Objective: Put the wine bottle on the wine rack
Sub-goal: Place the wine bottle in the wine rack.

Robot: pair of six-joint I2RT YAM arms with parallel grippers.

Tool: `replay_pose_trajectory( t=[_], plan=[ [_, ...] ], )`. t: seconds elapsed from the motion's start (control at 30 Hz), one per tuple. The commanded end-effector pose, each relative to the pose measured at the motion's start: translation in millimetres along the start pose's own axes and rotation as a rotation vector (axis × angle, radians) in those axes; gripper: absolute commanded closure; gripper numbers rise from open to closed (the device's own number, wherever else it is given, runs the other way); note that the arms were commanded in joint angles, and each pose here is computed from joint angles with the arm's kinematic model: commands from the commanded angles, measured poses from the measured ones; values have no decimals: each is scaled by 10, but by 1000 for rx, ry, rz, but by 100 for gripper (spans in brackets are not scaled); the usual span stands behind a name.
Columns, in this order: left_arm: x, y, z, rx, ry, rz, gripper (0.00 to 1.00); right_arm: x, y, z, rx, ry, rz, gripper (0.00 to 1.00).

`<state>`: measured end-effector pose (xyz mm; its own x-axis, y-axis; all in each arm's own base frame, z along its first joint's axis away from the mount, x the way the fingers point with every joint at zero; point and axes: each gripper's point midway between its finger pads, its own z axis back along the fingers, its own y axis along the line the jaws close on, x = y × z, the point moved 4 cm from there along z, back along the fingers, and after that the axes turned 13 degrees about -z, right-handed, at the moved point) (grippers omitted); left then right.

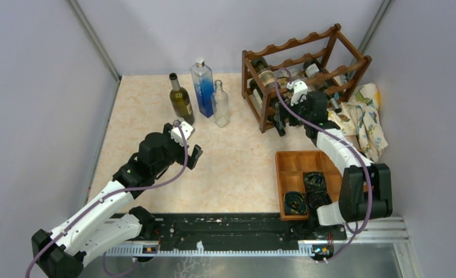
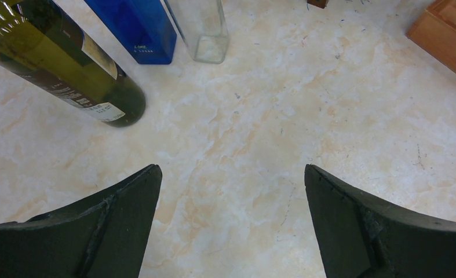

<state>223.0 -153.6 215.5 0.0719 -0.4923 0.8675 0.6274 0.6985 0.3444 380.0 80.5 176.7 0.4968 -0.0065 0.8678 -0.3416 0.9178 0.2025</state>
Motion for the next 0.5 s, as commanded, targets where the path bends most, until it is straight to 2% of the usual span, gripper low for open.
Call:
replay_pose_trajectory(
  t=[0.0, 0.23, 0.47],
  plan=[
    [17, -3, -1, -7, -21, -11, 1, 220, 53, 229, 36, -81, 86, 17],
    [45, -13, 14, -16, -40, -9, 1, 19, 105, 511, 110, 14, 167, 16],
    [52, -17, 16, -17, -49, -4, 1, -89, 359, 847, 250, 101, 209, 16]
  ],
)
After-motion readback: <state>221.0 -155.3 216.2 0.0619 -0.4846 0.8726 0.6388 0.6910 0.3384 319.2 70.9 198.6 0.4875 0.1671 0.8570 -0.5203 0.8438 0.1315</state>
